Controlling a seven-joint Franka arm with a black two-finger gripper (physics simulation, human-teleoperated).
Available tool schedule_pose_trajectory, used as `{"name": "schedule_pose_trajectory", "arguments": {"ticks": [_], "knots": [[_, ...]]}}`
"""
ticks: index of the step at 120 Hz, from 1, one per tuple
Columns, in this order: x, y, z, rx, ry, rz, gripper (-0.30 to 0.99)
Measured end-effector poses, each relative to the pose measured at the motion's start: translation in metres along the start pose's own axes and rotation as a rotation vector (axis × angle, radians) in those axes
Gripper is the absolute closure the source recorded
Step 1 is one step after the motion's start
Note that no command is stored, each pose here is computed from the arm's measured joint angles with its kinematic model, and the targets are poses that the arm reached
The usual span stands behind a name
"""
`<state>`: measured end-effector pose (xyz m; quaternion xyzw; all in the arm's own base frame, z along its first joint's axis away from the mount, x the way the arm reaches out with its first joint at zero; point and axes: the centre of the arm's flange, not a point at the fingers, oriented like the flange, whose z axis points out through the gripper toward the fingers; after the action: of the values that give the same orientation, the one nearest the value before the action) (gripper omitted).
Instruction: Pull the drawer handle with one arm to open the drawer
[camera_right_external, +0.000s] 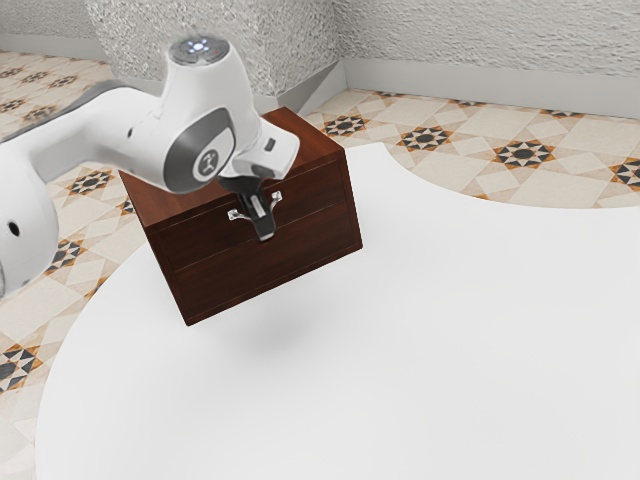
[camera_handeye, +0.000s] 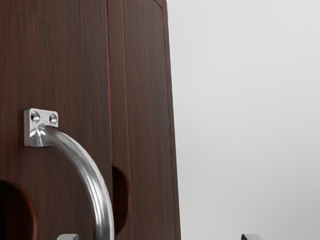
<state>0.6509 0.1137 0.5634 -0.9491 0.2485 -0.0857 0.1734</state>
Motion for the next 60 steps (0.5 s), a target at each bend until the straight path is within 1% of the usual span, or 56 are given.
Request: {"name": "schedule_pose_trajectory", "arguments": {"ticks": [15,29,60], "knots": [[0.0007,0.0005,0.0023,-0.002,-0.001,0.001,0.29],[0.0018,0.0019,0.0021,-0.01,0.002,-0.002,0.33],[0.0033,0.0071,-0.0029,-0.029,-0.004,-0.032,0.55]]}}
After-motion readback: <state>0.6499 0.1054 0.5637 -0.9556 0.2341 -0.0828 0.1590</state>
